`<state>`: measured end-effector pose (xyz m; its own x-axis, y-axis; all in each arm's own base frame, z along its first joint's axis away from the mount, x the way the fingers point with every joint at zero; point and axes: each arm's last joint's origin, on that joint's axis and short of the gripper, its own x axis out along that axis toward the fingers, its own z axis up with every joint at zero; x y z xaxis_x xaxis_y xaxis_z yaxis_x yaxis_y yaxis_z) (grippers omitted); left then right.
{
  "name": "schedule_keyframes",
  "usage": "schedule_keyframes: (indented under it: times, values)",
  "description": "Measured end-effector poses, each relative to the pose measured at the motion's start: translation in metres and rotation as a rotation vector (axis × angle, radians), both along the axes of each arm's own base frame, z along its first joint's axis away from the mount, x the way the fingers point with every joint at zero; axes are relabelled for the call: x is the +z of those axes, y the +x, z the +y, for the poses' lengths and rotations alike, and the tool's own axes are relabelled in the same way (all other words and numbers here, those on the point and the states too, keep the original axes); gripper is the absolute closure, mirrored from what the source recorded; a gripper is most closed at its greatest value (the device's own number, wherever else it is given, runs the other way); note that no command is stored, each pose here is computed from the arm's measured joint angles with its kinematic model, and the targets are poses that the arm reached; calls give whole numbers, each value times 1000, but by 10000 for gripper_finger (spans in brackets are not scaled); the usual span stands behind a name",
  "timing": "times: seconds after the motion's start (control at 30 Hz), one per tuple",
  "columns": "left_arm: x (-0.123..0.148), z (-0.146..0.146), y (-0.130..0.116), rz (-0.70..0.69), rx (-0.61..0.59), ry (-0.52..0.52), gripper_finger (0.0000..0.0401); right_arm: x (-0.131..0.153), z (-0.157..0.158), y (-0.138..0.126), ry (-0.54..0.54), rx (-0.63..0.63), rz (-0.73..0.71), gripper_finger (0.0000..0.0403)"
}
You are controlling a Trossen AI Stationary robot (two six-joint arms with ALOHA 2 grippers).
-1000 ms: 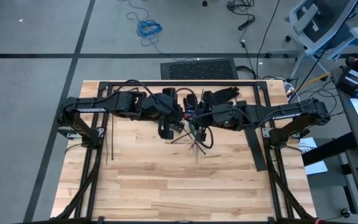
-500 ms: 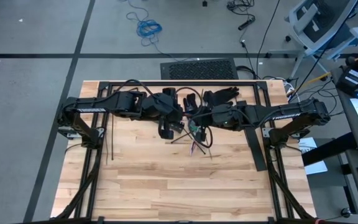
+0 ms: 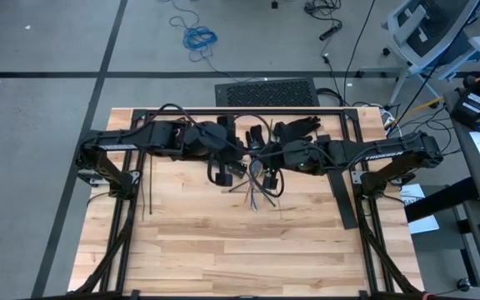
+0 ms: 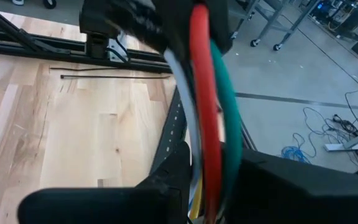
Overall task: Ziptie cables
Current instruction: Wrap the cable wires with the black zip tie
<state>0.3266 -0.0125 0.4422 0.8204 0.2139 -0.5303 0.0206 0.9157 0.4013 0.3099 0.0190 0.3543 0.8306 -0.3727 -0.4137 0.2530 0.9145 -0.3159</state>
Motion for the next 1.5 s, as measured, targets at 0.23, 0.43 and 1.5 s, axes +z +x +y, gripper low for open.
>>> schedule_keyframes:
  times: [0.23,0.43,1.5]
  values:
    - [12,0,-3,-39,0,-2,399,0,0,0,3,-1,-2,351]
    - [16,0,-4,-58,5,0,399,0,0,0,3,-1,1,351]
    - [-13,8,-26,265,171,-80,399,22,18,-11,-40,142,-109,185]
